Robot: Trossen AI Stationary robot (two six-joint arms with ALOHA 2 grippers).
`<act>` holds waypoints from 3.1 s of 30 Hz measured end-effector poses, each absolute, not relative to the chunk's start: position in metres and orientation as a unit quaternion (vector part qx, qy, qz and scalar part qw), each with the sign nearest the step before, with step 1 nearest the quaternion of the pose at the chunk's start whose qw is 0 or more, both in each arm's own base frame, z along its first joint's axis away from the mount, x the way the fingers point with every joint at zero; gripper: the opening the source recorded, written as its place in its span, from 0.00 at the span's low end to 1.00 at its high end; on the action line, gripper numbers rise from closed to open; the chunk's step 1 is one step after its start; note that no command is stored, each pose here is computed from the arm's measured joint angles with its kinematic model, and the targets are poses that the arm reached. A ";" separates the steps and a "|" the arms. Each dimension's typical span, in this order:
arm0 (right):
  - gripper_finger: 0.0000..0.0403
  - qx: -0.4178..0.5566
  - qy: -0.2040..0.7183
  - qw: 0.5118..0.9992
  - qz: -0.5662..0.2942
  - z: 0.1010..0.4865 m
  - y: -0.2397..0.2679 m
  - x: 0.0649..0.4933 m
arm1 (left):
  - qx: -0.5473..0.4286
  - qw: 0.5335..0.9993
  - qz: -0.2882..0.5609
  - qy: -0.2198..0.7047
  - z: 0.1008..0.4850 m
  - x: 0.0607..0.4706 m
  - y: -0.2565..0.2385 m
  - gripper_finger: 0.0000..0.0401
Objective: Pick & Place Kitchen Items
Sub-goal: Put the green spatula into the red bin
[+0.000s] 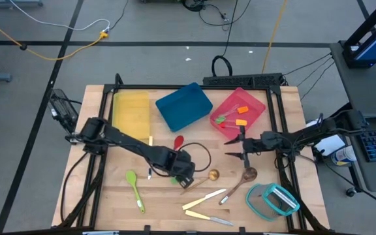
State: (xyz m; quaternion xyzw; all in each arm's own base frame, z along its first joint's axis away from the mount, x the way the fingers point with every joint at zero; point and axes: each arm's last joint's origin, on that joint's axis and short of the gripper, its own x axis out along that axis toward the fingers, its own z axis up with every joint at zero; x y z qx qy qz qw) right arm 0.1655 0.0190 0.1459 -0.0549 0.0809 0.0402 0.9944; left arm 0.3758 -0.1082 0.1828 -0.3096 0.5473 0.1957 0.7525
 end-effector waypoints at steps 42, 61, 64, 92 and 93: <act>0.40 -0.069 0.082 0.993 0.056 0.145 0.024 0.165 | -0.347 0.684 0.245 0.593 0.136 0.369 -0.106 0.61; 0.40 -0.069 0.082 0.993 0.056 0.145 0.024 0.165 | -0.317 0.707 0.226 0.591 0.132 0.371 -0.101 0.26; 0.40 -0.068 0.082 0.993 0.056 0.145 0.024 0.165 | -0.321 0.710 0.220 0.587 0.132 0.374 -0.099 0.20; 0.40 -0.028 0.094 0.994 0.053 0.143 0.024 0.164 | -0.145 0.901 0.165 0.374 0.196 0.439 -0.077 0.08; 0.40 -0.028 0.090 0.994 0.053 0.144 0.024 0.164 | -0.143 0.905 0.164 0.365 0.198 0.441 -0.074 0.09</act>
